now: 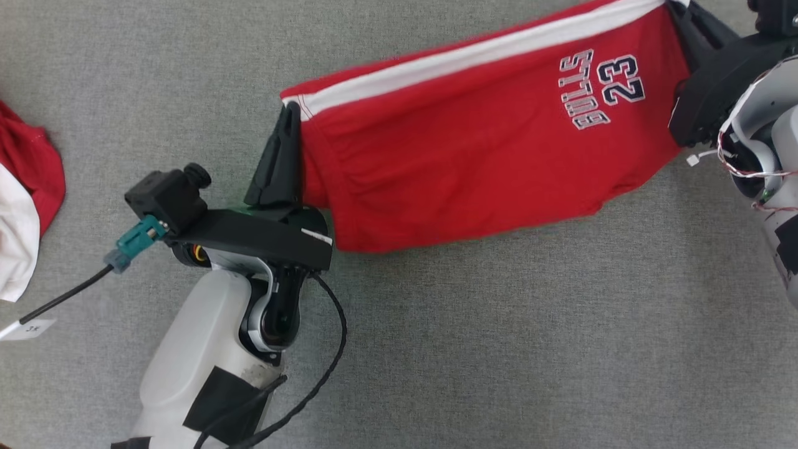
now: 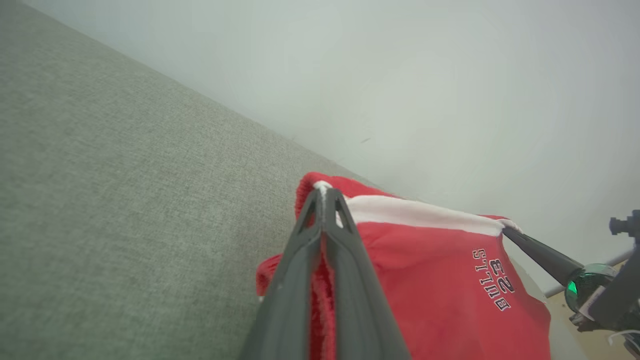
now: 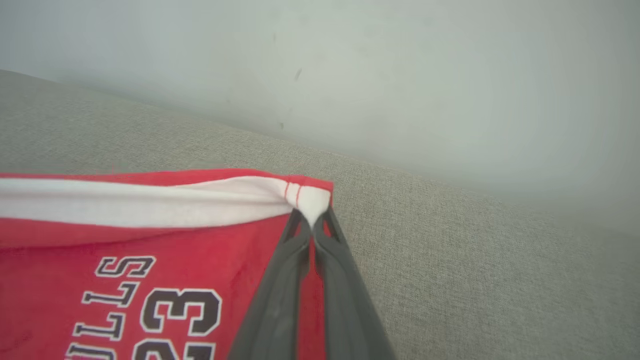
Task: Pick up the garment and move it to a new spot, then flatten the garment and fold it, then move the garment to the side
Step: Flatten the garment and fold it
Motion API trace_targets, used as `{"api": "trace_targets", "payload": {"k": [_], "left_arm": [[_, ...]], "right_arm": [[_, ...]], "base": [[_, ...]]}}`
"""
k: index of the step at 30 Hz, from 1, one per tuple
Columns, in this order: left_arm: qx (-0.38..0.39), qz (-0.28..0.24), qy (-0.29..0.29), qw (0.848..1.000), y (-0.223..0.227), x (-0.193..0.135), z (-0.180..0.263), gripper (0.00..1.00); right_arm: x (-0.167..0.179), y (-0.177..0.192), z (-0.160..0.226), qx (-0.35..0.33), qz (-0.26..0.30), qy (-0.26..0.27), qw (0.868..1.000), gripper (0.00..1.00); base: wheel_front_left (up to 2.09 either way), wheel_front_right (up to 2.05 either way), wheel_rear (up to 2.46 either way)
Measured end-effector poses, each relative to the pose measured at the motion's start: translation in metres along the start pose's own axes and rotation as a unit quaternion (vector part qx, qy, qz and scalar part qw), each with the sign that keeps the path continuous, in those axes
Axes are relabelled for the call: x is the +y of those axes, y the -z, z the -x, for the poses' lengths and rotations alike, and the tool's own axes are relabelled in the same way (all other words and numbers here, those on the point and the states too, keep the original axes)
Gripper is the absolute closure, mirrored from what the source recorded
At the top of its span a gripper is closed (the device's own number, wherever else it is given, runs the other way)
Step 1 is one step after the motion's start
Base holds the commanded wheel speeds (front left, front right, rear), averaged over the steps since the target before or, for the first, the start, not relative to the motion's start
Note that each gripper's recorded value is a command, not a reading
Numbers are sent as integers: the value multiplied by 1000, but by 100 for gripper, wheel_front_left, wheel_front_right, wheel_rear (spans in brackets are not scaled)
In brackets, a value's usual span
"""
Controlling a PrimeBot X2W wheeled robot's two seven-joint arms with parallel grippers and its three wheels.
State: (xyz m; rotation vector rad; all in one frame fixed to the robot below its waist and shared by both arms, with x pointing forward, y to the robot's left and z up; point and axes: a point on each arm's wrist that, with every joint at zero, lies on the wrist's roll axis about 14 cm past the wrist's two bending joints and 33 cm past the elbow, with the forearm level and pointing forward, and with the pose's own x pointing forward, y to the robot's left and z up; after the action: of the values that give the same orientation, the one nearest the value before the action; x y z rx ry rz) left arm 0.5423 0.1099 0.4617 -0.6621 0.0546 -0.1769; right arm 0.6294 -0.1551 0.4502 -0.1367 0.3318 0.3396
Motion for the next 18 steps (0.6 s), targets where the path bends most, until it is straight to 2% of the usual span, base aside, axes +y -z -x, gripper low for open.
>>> {"api": "trace_targets", "payload": {"k": [1, 4, 12, 18], "left_arm": [[-4, -3, 0, 1000, -2, 0, -1, 0], [-9, -10, 0, 1000, -5, 0, -2, 0], [-22, -27, -3, 999, -14, -1, 6, 0], [-41, -99, -1, 994, -32, 1, 30, 0]], "right_arm": [[0, -2, -1, -4, -1, 1, 1000, 0], [-2, -1, -4, -3, 17, 8, 1000, 0], [6, -12, 2, -13, 18, 3, 1000, 0], [0, -10, 22, 0, -15, 12, 1000, 0]], "base": [[0, 0, 0], [0, 0, 0], [0, 0, 0], [0, 0, 0]]}}
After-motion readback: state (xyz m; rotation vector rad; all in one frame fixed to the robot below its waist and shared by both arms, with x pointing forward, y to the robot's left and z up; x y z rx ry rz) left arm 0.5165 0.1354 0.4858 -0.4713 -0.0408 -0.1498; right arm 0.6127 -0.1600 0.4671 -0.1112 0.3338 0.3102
